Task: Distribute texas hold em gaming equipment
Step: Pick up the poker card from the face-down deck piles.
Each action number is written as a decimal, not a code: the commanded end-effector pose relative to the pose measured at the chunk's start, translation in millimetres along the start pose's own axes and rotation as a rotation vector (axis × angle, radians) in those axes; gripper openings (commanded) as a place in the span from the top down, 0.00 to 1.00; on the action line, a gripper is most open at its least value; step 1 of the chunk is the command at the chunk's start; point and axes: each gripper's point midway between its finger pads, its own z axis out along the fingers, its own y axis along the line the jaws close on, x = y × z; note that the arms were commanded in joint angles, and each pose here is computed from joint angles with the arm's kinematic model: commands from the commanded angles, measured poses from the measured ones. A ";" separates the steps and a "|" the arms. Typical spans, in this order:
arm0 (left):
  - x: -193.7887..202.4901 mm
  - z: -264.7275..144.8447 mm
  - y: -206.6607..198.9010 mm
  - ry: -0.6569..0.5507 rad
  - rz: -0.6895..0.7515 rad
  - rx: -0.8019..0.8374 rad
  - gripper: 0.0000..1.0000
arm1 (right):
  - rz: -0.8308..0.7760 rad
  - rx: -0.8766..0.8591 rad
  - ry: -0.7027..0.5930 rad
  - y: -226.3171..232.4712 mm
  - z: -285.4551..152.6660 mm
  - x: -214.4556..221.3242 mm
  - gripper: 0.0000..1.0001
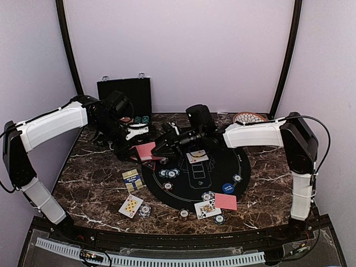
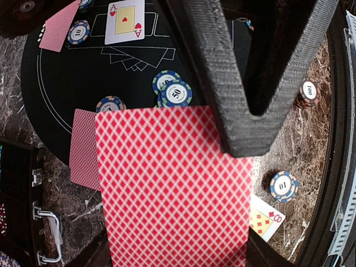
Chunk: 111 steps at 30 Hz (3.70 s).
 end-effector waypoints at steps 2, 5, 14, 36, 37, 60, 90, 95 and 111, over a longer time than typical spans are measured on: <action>-4.5 -11.3 -0.4 -0.030 0.019 -0.025 1.00 | -0.050 -0.061 -0.008 21.7 2.2 -7.1 0.94; -2.5 -10.8 -0.5 -0.022 0.017 -0.026 1.00 | -0.047 -0.049 -0.015 19.6 -0.5 -7.6 1.00; 4.3 -8.2 -0.2 -0.002 0.012 -0.035 1.00 | -0.037 0.022 -0.100 3.3 -38.4 -17.2 1.00; 18.5 -12.4 -3.9 0.030 -0.001 -0.064 1.00 | -0.161 1.303 -0.255 -117.0 -237.8 -10.0 1.00; 18.5 -12.4 -4.2 0.029 -0.001 -0.063 1.00 | -0.178 1.367 -0.263 -115.2 -244.0 -11.8 1.00; 15.6 -18.1 -6.4 0.023 0.006 -0.056 1.00 | -0.495 1.933 0.031 -165.5 -151.8 -42.5 1.00; 13.3 -16.0 -7.2 0.020 0.006 -0.039 1.00 | -0.303 1.389 -0.010 -173.8 -53.2 -33.9 0.50; 12.9 -16.6 -7.5 0.017 0.007 -0.038 1.00 | -0.273 1.187 -0.145 -130.0 -54.4 -54.8 0.43; -1.4 -18.2 0.2 -0.020 0.006 -0.048 1.00 | -0.202 0.258 -0.239 19.0 -40.0 -30.0 0.21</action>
